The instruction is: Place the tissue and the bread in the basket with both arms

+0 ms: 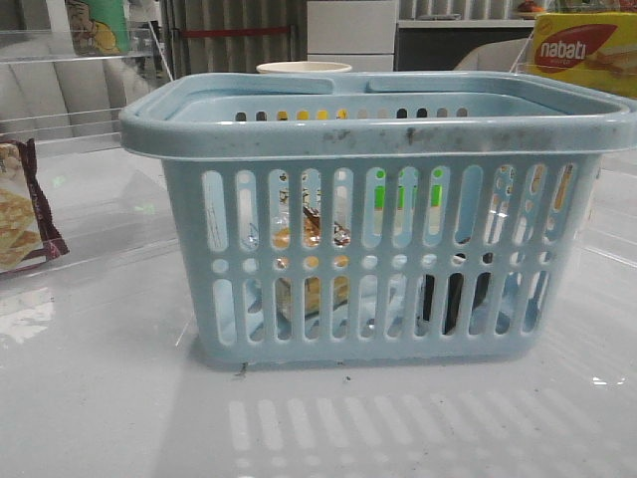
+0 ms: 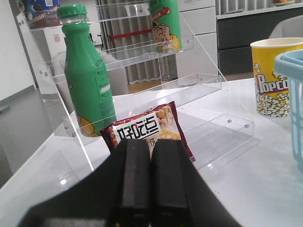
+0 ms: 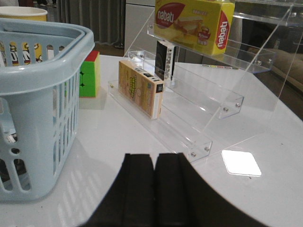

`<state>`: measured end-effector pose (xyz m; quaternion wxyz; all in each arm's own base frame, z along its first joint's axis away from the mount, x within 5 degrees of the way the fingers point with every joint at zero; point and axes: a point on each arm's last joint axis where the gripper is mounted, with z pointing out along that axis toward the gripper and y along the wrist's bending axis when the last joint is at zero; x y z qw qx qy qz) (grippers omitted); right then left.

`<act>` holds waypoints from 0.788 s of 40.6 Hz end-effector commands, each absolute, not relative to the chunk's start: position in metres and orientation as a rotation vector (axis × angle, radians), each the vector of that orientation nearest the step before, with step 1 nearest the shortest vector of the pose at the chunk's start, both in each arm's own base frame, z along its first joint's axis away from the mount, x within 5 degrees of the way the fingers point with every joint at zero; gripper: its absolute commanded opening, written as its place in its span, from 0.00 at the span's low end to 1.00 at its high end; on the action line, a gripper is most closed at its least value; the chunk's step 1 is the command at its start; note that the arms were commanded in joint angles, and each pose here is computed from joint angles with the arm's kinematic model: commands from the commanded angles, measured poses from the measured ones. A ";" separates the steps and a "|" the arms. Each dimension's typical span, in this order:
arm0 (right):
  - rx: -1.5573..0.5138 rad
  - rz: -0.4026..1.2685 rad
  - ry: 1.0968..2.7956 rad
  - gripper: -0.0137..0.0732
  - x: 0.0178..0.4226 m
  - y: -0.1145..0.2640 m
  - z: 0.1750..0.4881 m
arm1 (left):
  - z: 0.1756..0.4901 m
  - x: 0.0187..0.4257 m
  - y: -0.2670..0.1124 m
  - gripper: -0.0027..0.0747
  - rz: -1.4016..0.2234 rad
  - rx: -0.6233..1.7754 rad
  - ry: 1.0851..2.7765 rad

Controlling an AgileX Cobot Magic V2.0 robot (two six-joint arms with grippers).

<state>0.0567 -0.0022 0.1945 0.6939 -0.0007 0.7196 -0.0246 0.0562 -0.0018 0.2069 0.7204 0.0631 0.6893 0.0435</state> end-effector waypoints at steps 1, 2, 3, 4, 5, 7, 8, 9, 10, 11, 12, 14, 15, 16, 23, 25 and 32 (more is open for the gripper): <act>-0.002 -0.059 1.485 0.22 0.055 -0.002 0.205 | 0.216 0.054 -0.001 0.15 0.090 0.118 1.420; -0.001 -0.059 1.494 0.22 0.055 -0.002 0.204 | 0.216 0.054 -0.001 0.15 0.090 0.118 1.420; -0.001 -0.059 1.494 0.22 0.055 -0.002 0.204 | 0.216 0.054 -0.001 0.15 0.090 0.118 1.420; -0.001 -0.059 1.494 0.22 0.055 -0.002 0.204 | 0.216 0.054 -0.001 0.15 0.090 0.118 1.420; -0.001 -0.059 1.494 0.22 0.055 -0.002 0.204 | 0.216 0.054 -0.001 0.15 0.090 0.118 1.420; -0.001 -0.059 1.494 0.22 0.055 -0.002 0.204 | 0.216 0.054 -0.001 0.15 0.090 0.118 1.420; -0.001 -0.059 1.494 0.22 0.055 -0.002 0.204 | 0.216 0.054 -0.001 0.15 0.090 0.118 1.420; -0.001 -0.059 1.493 0.22 0.055 -0.002 0.204 | 0.216 0.054 -0.001 0.15 0.090 0.118 1.420; -0.002 -0.058 1.493 0.22 0.055 -0.002 0.204 | 0.216 0.054 -0.001 0.15 0.090 0.118 1.420; -0.004 -0.058 1.485 0.22 0.055 -0.002 0.205 | 0.216 0.054 -0.001 0.15 0.090 0.118 1.420; -0.004 -0.058 1.485 0.22 0.055 -0.002 0.205 | 0.216 0.054 -0.001 0.15 0.090 0.118 1.420; -0.005 -0.057 1.473 0.22 0.055 -0.002 0.206 | 0.216 0.054 -0.001 0.15 0.090 0.118 1.420; -0.005 -0.057 1.464 0.22 0.055 -0.002 0.207 | 0.216 0.054 -0.001 0.15 0.090 0.118 1.420; -0.005 -0.057 1.459 0.22 0.055 -0.002 0.207 | 0.216 0.054 -0.001 0.15 0.090 0.118 1.420; -0.005 -0.058 1.449 0.22 0.055 -0.002 0.208 | 0.216 0.054 -0.001 0.15 0.090 0.118 1.420; -0.005 -0.058 1.449 0.22 0.055 -0.002 0.208 | 0.216 0.054 -0.001 0.15 0.090 0.118 1.420; -0.013 -0.072 1.449 0.22 0.055 -0.002 0.208 | 0.216 0.054 -0.001 0.15 0.090 0.118 1.420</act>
